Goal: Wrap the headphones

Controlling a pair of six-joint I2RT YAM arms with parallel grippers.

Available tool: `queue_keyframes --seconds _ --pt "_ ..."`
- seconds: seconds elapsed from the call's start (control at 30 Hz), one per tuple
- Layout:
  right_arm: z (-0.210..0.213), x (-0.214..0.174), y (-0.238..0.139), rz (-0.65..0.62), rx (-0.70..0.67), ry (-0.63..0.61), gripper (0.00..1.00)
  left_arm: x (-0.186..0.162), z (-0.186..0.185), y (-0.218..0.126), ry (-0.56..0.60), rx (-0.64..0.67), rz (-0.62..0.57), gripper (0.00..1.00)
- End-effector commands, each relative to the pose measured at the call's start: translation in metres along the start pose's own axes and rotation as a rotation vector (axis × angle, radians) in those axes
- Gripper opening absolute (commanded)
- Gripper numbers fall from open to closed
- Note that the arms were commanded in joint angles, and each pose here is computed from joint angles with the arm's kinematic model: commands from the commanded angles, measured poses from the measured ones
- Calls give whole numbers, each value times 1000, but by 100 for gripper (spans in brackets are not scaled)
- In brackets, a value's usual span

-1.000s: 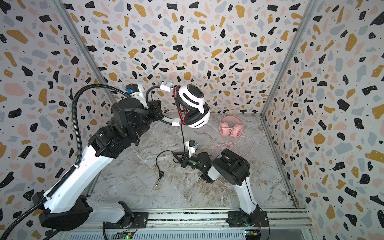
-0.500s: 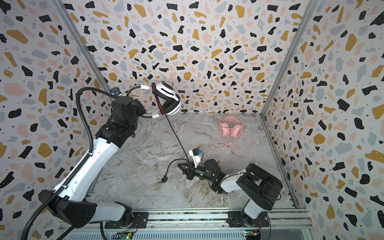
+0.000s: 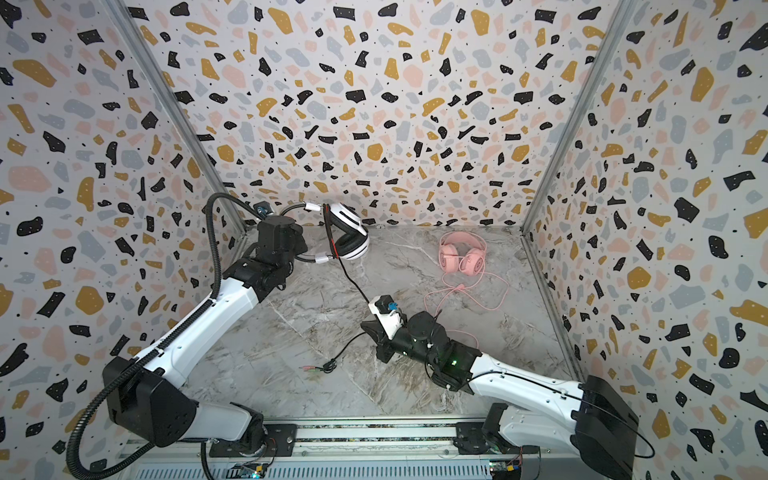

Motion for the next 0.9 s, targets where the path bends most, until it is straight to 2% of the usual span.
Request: queue_keyframes --seconds 0.0,0.13,0.27,0.37,0.63,0.87 --pt "-26 17 -13 52 -186 -139 0 16 -19 -3 -8 -131 -45 0" --pt "-47 41 -20 10 -231 -106 0 -12 -38 -1 157 -206 78 0" --pt "-61 62 -25 -31 -289 -107 0 -39 -57 -11 352 -270 121 0" --pt "-73 76 -25 -39 -309 -90 1 -62 -73 -19 472 -405 181 0" --pt "-103 84 -17 -27 -375 -48 1 -94 -86 -32 582 -631 233 0" --pt "-125 68 -3 22 -358 11 3 -100 -100 -44 592 -805 216 0"
Point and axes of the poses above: each gripper's point midway between its finger pads, its own y axis out along the fingers, its own z axis along the line the jaws close on, x = y × z, the point moved 5 cm from there along -y, back along the fingers, and after that the axes turned 12 degrees about y, right-handed, at the moved point
